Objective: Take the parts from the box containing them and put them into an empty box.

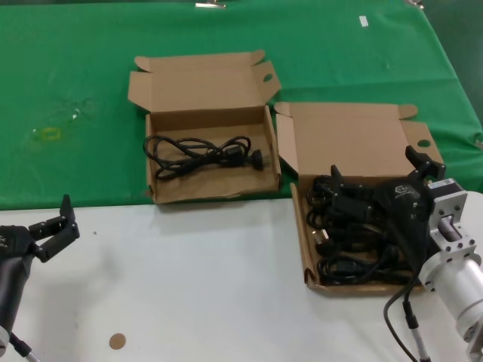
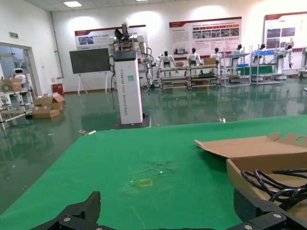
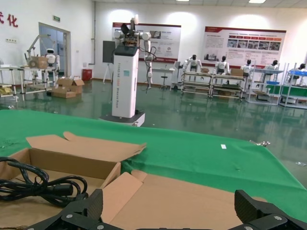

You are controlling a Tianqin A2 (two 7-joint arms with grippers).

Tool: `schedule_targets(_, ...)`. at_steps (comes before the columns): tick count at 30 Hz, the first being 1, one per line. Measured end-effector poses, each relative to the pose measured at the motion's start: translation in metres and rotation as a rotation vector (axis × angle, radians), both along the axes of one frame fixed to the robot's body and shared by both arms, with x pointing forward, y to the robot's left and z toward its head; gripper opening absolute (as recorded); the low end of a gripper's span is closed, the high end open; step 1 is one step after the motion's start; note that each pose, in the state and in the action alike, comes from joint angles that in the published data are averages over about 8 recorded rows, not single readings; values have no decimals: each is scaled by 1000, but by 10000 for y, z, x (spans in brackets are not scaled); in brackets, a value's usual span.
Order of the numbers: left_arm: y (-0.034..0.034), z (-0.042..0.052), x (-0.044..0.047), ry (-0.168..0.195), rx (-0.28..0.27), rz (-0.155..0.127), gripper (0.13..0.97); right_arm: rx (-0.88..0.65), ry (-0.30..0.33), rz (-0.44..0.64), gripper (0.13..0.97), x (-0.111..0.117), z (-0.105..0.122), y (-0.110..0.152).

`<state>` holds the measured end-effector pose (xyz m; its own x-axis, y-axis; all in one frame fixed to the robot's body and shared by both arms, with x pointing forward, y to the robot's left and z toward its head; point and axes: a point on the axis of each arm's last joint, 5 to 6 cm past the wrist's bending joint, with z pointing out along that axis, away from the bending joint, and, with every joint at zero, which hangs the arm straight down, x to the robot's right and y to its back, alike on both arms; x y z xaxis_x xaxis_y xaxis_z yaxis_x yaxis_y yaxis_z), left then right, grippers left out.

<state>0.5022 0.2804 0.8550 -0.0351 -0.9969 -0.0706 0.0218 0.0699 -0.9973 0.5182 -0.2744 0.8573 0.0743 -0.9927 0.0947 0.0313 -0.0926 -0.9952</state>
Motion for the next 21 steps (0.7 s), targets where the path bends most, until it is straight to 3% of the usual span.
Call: schedule_targets(21,0,0,0,0,0,0,966,0,0,0,966,0,0,0)
